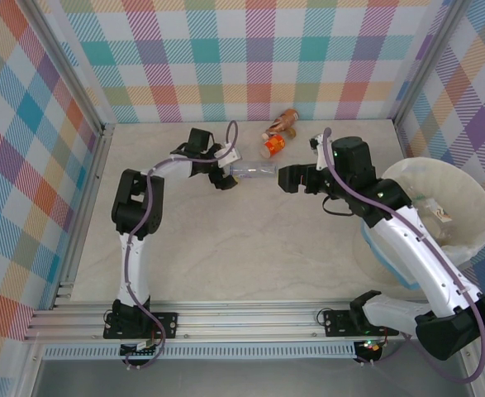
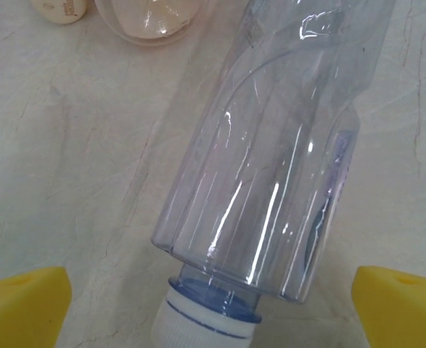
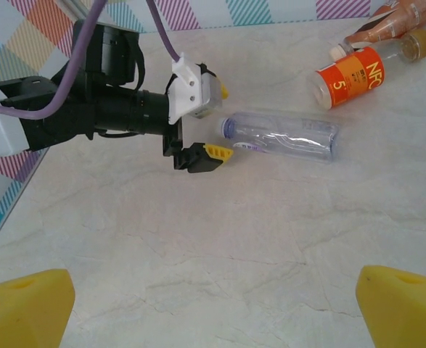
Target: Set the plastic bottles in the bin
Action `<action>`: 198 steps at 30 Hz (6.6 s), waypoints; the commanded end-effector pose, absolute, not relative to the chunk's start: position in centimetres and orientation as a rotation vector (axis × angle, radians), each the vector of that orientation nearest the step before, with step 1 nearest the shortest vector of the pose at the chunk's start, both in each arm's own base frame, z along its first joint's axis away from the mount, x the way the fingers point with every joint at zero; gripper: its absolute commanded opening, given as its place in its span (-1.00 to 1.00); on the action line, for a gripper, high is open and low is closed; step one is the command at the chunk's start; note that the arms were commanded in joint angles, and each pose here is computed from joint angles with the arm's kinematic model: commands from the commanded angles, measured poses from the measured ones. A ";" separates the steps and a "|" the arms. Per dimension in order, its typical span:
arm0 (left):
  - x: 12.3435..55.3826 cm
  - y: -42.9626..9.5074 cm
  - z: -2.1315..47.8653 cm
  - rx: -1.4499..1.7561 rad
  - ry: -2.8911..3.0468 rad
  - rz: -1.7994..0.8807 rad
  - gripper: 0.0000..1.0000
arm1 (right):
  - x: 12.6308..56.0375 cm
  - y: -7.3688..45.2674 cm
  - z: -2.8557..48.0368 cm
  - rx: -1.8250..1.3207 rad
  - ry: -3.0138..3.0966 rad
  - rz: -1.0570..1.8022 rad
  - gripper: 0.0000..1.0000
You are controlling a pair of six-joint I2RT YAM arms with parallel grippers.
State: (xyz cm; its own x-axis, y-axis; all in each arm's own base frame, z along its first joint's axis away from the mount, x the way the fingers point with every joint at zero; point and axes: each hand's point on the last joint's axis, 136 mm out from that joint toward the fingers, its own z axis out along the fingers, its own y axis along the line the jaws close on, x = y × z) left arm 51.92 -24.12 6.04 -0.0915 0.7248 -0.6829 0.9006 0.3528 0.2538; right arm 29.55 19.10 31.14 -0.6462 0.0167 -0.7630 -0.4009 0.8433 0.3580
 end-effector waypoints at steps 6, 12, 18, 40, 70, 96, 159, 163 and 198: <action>51.5 -29.1 5.4 1.574 1.732 -0.347 0.91 | 30.0 19.4 31.6 -0.293 2.189 0.626 0.99; 50.9 -29.6 3.9 1.620 1.739 -0.352 0.66 | 29.8 19.1 31.5 -0.303 2.193 0.606 0.99; 49.5 -28.3 4.2 1.616 1.753 -0.350 0.24 | 29.8 19.1 31.1 -0.300 2.191 0.604 0.99; 42.5 -28.8 22.3 0.996 1.650 -0.663 -0.68 | 33.3 19.1 29.4 0.106 2.114 0.735 0.99; 28.8 -30.3 25.1 0.720 1.753 -1.091 -1.00 | 34.5 29.0 29.1 -0.049 2.043 1.334 0.99; 29.9 -31.3 25.1 0.693 1.765 -1.104 0.49 | 33.6 29.3 29.3 -0.112 2.036 1.271 0.10; 34.9 -21.8 21.8 0.083 1.942 -0.653 1.00 | 20.7 -4.8 38.5 0.397 1.817 -0.279 -0.04; 35.0 -21.7 21.5 0.089 1.948 -0.642 1.00 | 21.2 -4.6 37.3 0.408 1.845 -0.235 -0.05; 35.1 -21.4 20.0 0.093 2.006 -0.597 1.00 | 25.6 -10.5 35.6 0.721 1.941 0.125 0.04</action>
